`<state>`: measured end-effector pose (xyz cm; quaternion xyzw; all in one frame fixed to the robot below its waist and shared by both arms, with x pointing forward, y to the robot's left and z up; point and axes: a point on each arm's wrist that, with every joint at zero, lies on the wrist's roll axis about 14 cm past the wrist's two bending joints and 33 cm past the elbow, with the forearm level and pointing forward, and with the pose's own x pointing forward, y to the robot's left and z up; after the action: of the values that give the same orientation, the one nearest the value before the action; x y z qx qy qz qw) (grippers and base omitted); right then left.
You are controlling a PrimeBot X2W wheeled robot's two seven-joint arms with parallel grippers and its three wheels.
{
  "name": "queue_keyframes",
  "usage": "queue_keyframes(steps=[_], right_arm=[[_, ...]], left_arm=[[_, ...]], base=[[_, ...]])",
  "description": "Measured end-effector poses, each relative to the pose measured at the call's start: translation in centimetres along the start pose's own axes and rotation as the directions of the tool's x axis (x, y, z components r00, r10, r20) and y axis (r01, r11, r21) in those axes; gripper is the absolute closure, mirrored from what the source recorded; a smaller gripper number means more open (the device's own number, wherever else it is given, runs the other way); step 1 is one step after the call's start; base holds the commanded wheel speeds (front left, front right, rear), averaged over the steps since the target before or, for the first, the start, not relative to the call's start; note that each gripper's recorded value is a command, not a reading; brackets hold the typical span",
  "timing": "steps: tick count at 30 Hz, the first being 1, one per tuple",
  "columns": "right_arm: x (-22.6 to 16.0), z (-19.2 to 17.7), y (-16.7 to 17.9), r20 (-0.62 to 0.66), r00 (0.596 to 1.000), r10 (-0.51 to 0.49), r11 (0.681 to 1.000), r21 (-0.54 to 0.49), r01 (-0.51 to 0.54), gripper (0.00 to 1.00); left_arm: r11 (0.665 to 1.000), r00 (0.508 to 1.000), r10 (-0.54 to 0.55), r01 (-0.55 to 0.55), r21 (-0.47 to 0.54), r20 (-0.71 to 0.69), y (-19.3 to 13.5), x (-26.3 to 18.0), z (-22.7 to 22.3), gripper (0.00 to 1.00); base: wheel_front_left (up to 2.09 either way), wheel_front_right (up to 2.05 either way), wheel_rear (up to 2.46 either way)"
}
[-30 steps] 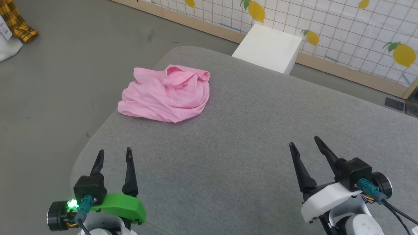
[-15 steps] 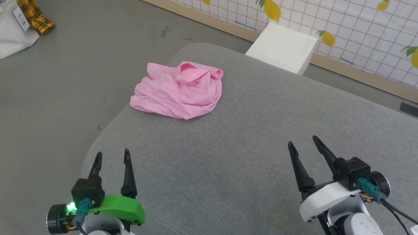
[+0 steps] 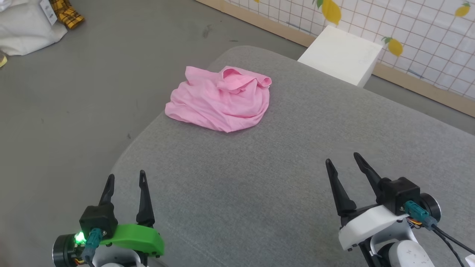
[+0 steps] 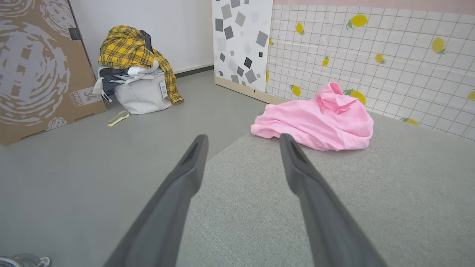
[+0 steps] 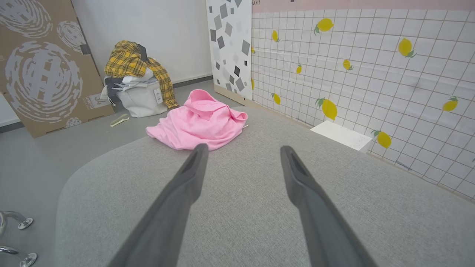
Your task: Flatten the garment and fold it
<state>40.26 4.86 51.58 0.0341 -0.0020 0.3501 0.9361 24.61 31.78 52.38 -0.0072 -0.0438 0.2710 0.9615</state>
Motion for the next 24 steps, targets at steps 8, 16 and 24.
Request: queue_keyframes(steps=[8, 16, 24], right_arm=[[0.6, -0.4, 1.0, -0.002, 0.999, 0.034, 0.999, 0.012, -0.034, 0.00], [1.4, -0.5, 2.0, 0.001, 0.998, 0.068, 0.997, 0.029, -0.068, 0.00], [3.5, 0.6, 0.1, 0.051, 0.998, 0.039, 0.999, 0.025, -0.040, 0.00]], left_arm=[[0.999, 0.999, 0.040, -0.040, -0.005, -0.002, 1.0, -0.6, -0.1, 0.00], [0.994, 0.996, 0.088, -0.088, -0.060, -0.011, 2.2, -1.0, -0.2, 0.00], [0.996, 1.000, -0.006, 0.006, -0.089, 0.005, 0.1, 8.3, 5.2, 0.00]], base=[[0.00, 0.00, 0.00], [0.00, 0.00, 0.00], [0.00, 0.00, 0.00]])
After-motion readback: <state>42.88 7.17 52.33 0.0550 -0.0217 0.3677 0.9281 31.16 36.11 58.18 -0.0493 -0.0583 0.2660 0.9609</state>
